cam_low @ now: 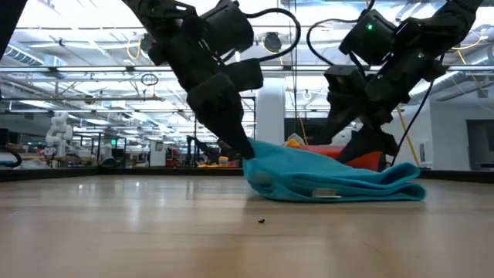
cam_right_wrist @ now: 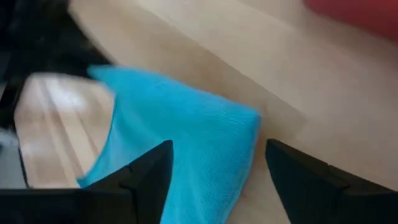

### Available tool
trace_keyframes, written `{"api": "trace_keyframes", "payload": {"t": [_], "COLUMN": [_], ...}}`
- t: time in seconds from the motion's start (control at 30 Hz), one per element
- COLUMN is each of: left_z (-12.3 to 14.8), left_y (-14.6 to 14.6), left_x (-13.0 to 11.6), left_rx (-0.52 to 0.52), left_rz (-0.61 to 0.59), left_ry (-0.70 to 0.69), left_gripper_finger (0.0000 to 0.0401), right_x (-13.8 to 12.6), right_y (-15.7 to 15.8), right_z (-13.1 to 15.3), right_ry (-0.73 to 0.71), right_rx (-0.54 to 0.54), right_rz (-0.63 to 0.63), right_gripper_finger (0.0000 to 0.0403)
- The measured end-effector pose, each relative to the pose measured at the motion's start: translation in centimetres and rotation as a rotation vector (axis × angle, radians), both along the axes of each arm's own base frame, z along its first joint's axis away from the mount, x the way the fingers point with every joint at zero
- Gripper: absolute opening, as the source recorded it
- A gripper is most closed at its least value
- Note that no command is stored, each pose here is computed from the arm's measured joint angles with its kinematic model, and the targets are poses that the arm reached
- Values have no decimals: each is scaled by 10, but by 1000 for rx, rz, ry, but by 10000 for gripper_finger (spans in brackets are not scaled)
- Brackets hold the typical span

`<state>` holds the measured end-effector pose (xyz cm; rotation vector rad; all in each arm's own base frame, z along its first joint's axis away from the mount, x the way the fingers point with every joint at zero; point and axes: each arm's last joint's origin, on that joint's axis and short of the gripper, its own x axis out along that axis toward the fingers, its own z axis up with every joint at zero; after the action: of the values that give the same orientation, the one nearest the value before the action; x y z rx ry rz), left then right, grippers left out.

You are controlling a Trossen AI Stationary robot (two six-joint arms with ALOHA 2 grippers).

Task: Fold microfiber towels
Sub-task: Fold the blue microfiber cloth

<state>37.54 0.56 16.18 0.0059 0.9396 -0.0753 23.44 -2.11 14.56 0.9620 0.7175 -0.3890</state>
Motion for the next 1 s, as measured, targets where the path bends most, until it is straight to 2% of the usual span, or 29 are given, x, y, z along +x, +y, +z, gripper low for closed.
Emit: {"api": "trace_keyframes", "payload": {"t": [0.2,0.4,0.53,0.87,1.0], "left_z": [1,5,15,23,24], "left_y": [-10,-28,-41,-58,-64], "left_x": [-2,-1,4,5,4], "left_rx": [85,171,273,429,468], "left_rz": [-46,-101,-139,-190,-231], "left_ry": [13,16,-15,-21,-20], "left_gripper_finger": [15,9,9,6,8], "right_x": [2,5,9,7,7], "right_y": [0,0,-1,-10,-14], "right_z": [4,8,11,10,8], "right_ry": [-44,-96,-156,-146,-176], "right_rx": [-242,-419,-479,-612,-610], "right_rz": [229,380,456,545,630], "right_gripper_finger": [288,287,282,281,281]}}
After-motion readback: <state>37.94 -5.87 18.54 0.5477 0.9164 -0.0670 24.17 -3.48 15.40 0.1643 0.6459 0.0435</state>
